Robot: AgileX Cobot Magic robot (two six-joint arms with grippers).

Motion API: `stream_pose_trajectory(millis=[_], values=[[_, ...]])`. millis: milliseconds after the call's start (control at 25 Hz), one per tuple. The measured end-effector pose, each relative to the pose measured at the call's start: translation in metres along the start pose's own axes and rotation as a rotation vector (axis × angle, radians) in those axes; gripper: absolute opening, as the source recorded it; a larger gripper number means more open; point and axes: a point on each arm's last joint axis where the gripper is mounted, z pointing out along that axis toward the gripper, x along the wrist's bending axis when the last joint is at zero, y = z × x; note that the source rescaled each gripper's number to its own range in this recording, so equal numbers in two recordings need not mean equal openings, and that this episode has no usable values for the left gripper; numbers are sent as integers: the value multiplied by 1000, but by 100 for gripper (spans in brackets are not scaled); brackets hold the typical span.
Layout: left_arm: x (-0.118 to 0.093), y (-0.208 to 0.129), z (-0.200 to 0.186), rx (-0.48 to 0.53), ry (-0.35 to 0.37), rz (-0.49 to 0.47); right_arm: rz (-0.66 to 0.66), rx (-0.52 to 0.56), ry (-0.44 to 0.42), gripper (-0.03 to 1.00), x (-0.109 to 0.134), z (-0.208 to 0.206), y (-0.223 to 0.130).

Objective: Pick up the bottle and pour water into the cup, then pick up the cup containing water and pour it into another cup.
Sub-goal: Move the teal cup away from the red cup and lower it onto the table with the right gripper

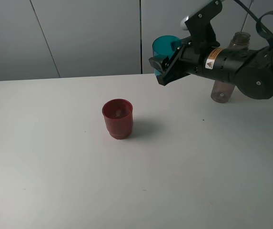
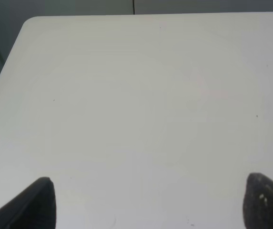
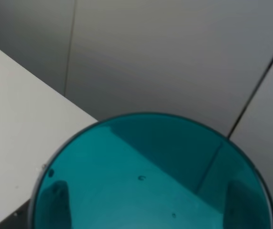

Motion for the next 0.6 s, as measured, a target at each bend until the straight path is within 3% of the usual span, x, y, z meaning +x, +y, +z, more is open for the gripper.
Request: stream_pose_trajectory(millis=[240, 600], values=[[0, 0, 0, 0, 0, 0, 135, 127, -104, 12, -8, -29, -39], [0, 0, 0, 0, 0, 0, 269, 171, -194, 12, -15, -23, -82]])
